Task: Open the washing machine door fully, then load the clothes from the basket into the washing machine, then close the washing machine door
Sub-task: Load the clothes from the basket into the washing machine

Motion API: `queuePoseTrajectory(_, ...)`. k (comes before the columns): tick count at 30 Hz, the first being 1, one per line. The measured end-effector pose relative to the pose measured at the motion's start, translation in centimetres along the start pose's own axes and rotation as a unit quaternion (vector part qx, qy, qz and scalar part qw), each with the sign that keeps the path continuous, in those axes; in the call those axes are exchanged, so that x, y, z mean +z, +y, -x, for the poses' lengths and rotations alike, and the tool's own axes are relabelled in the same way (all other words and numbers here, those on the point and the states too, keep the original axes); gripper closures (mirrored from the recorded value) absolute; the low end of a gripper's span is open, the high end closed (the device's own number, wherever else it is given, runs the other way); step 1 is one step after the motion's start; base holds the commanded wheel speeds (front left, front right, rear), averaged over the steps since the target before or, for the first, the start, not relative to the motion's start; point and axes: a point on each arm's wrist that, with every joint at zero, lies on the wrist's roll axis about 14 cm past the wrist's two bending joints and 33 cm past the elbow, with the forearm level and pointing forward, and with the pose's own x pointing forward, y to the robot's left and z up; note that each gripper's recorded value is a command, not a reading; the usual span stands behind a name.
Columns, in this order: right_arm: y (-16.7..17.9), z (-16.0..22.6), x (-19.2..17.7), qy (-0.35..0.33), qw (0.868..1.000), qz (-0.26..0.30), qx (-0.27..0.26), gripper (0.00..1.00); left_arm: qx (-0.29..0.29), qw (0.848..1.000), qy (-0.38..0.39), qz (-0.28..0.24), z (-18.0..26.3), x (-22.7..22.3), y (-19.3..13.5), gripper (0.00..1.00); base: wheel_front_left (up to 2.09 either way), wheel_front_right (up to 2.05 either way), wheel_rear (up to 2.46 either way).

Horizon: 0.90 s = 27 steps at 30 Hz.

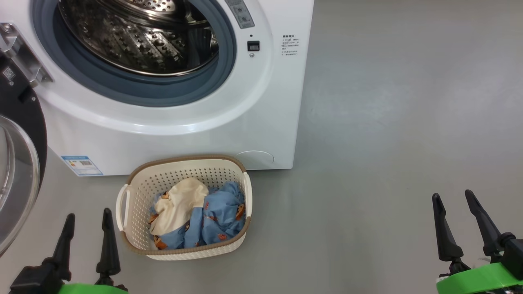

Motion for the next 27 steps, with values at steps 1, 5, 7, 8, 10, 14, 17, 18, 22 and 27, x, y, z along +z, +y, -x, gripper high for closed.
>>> queuePoseTrajectory(1,0.0,0.0,0.0,0.000,1.000,0.000,0.000,0.00,0.000,1.000,0.000,0.001,0.0,0.0,0.0,0.00,0.00,0.00,0.00)
queuePoseTrajectory(5,0.1,-0.1,-0.2,0.003,1.000,-0.002,0.000,0.00,-0.001,1.000,0.003,0.007,-0.1,-0.3,-0.1,0.00,0.10,-0.39,0.29)
queuePoseTrajectory(7,0.1,-0.1,-0.4,0.005,1.000,-0.002,0.000,0.00,-0.003,1.000,0.005,0.008,-0.2,-0.4,-0.2,0.00,0.28,-1.04,0.76)
queuePoseTrajectory(8,0.1,-0.2,-0.4,0.006,1.000,-0.002,-0.001,0.00,-0.003,1.000,0.006,0.010,-0.2,-0.5,-0.2,0.00,0.36,-1.36,0.99)
queuePoseTrajectory(10,0.0,-0.2,-0.5,0.007,1.000,-0.002,-0.001,0.00,-0.004,1.000,0.007,0.011,-0.2,-0.6,-0.3,0.00,0.45,-1.68,1.23)
queuePoseTrajectory(14,0.0,-0.3,-0.6,0.008,1.000,-0.002,-0.002,0.00,-0.004,1.000,0.010,0.013,-0.3,-0.8,-0.3,0.00,0.50,-2.02,1.53)
queuePoseTrajectory(17,0.0,-0.3,-0.7,0.009,1.000,-0.004,-0.004,0.00,-0.008,1.000,0.012,0.009,-0.4,-0.8,-0.3,0.00,0.61,-1.98,1.37)
queuePoseTrajectory(18,0.1,-0.3,-0.7,0.010,1.000,-0.006,-0.004,0.00,-0.011,1.000,0.013,0.005,-0.5,-0.8,-0.3,0.00,0.67,-1.63,0.96)
queuePoseTrajectory(22,0.2,-0.3,-0.9,0.011,1.000,-0.009,-0.006,0.00,-0.022,1.000,0.011,0.002,-0.7,-0.7,-0.8,0.00,0.53,-1.09,0.57)
queuePoseTrajectory(27,0.1,-0.4,-0.9,0.011,1.000,-0.009,-0.006,0.00,-0.026,1.000,0.010,0.002,-0.7,-0.7,-1.1,0.00,0.28,-0.38,0.10)
